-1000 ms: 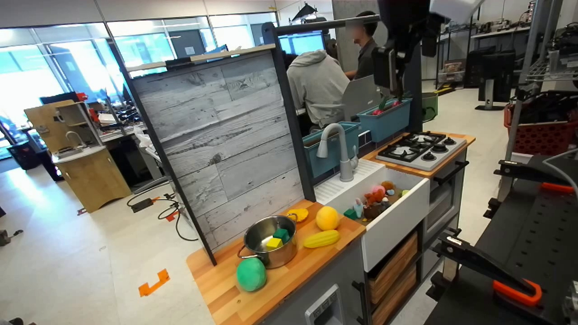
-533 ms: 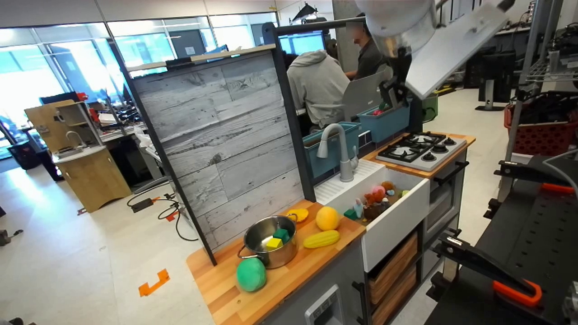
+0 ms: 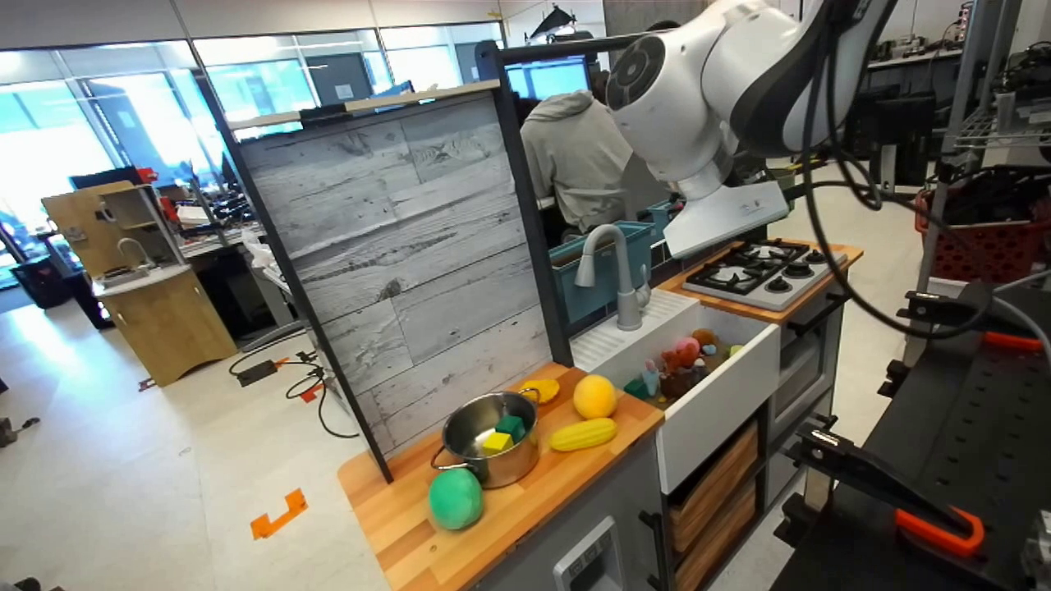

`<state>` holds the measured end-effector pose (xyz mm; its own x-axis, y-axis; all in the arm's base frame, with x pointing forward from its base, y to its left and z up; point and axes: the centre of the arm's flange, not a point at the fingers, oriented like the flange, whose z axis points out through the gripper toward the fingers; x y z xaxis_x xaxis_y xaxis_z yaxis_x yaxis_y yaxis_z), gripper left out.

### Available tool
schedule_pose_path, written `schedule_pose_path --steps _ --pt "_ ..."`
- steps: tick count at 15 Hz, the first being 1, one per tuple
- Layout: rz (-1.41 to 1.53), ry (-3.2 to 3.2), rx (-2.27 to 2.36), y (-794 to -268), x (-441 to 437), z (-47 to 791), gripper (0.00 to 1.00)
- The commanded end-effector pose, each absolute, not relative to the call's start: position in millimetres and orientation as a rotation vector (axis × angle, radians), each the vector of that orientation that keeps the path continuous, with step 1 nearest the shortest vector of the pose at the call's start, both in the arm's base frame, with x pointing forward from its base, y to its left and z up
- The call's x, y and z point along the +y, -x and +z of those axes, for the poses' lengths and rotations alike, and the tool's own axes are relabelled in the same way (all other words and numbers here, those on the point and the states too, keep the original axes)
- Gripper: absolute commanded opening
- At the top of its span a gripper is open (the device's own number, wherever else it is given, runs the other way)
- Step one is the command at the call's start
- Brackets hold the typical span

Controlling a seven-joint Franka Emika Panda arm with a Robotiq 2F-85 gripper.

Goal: Move the radish to the green container on the left.

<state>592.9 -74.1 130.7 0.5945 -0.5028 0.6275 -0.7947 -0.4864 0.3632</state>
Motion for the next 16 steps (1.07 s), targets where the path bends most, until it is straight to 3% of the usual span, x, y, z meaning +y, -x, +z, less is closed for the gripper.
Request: schedule_pose_path --steps 1,8,16 --pt "0.747 -2.053 -1.194 -668.4 -109.2 89.5 1.0" --pt "1.037 -1.748 -1.42 -753.2 -180.2 71.0 1.0" --pt "1.244 -1.343 -1.461 -784.6 -234.7 76.7 1.0"
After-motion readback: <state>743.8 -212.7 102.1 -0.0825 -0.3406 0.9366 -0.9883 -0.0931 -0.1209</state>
